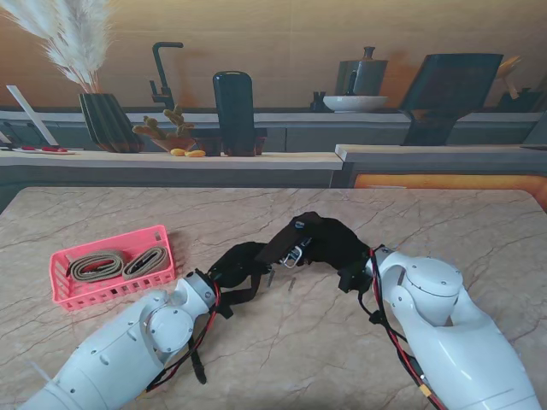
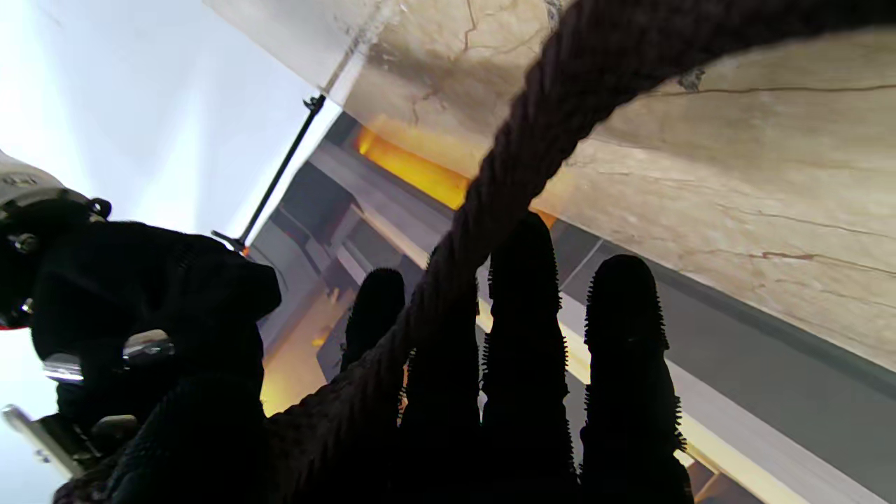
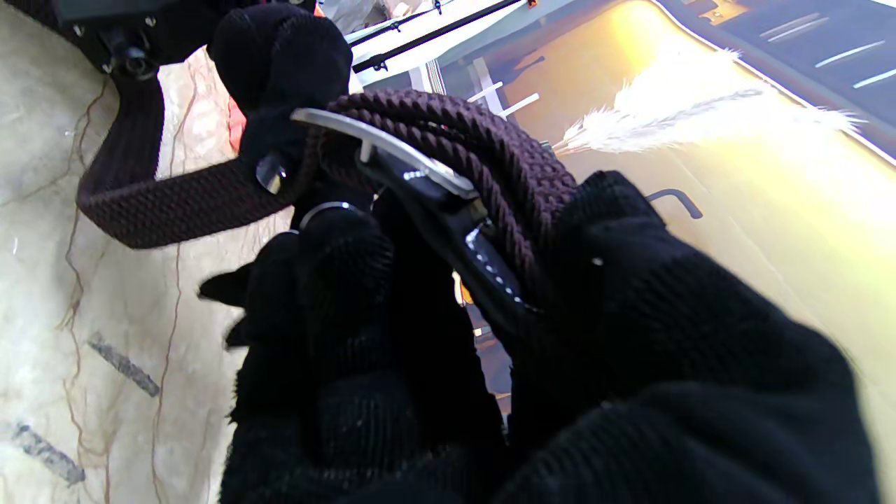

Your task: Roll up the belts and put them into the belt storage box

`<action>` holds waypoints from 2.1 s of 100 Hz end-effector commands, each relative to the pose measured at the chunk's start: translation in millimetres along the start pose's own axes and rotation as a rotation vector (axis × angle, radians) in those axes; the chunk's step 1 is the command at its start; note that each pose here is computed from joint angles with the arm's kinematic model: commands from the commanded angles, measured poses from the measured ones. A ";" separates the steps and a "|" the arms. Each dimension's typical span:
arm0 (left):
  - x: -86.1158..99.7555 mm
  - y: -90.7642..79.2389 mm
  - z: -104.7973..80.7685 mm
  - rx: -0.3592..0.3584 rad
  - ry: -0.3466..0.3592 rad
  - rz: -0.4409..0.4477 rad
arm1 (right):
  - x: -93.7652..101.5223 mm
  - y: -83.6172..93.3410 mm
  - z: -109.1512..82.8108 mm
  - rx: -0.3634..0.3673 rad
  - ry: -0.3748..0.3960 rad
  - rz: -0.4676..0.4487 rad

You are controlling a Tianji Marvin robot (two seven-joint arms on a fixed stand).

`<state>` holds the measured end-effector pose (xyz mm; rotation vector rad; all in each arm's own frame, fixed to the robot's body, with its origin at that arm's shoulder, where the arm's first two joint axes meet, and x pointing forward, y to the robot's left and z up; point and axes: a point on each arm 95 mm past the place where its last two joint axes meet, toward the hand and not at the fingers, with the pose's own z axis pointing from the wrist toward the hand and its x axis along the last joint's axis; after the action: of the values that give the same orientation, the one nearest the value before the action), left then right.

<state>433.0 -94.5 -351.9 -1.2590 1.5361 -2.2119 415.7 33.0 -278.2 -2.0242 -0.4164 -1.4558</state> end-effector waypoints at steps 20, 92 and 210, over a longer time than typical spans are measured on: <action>2.8 7.4 2.2 0.072 -0.039 -0.003 | -12.4 -15.1 12.1 0.033 -0.004 0.088; 6.1 5.8 0.8 0.169 -0.036 -0.037 | -32.6 -38.1 58.4 -0.044 -0.018 0.320; 12.2 2.1 -1.4 0.247 0.025 -0.035 | -62.1 -48.6 79.8 -0.241 -0.177 0.131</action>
<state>425.6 -80.8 -365.9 -1.2494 1.2550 -2.2581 434.1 119.6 -321.1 -2.2886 -0.1718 -1.3772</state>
